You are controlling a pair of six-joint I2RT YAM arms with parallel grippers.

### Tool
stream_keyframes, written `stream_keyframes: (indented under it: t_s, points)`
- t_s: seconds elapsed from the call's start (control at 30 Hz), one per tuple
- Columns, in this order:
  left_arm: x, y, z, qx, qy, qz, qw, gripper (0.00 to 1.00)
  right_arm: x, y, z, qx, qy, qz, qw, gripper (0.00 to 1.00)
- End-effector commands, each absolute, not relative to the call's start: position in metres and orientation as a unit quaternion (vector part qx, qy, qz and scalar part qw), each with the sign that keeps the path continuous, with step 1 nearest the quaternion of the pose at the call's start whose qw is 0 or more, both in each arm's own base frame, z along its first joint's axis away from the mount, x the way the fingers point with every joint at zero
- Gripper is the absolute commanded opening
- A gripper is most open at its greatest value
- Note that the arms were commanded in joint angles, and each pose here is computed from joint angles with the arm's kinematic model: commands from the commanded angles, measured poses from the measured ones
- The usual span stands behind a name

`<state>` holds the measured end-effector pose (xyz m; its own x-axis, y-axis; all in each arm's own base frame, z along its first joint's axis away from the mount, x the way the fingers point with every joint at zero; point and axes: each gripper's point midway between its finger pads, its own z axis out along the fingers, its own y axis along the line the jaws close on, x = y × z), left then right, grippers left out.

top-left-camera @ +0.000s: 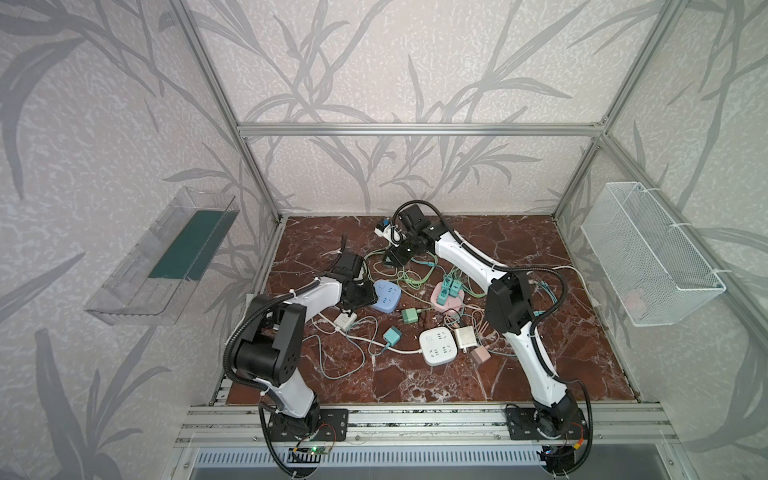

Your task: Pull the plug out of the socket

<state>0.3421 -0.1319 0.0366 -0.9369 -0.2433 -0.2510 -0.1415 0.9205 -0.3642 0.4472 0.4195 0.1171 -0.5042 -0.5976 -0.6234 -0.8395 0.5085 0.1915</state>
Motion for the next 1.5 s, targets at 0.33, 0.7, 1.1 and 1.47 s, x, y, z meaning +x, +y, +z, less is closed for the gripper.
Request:
stream_keyframes:
  t_s: [0.33,0.7,1.1,1.47]
  points:
    - [0.298,-0.100,0.025,-0.115,0.984,-0.092,0.098,0.46,0.441,0.423,0.087,-0.389,0.867,0.256,0.181,0.21]
    - [0.306,-0.103,0.058,-0.106,0.976,-0.109,0.155,0.52,0.442,0.422,0.067,-0.364,0.883,0.251,0.159,0.28]
    - [0.318,-0.113,0.095,-0.078,0.963,-0.134,0.222,0.63,0.442,0.423,0.061,-0.351,0.888,0.256,0.150,0.40]
    - [0.324,-0.120,0.111,-0.064,0.954,-0.135,0.260,0.65,0.443,0.420,0.056,-0.342,0.895,0.245,0.147,0.41]
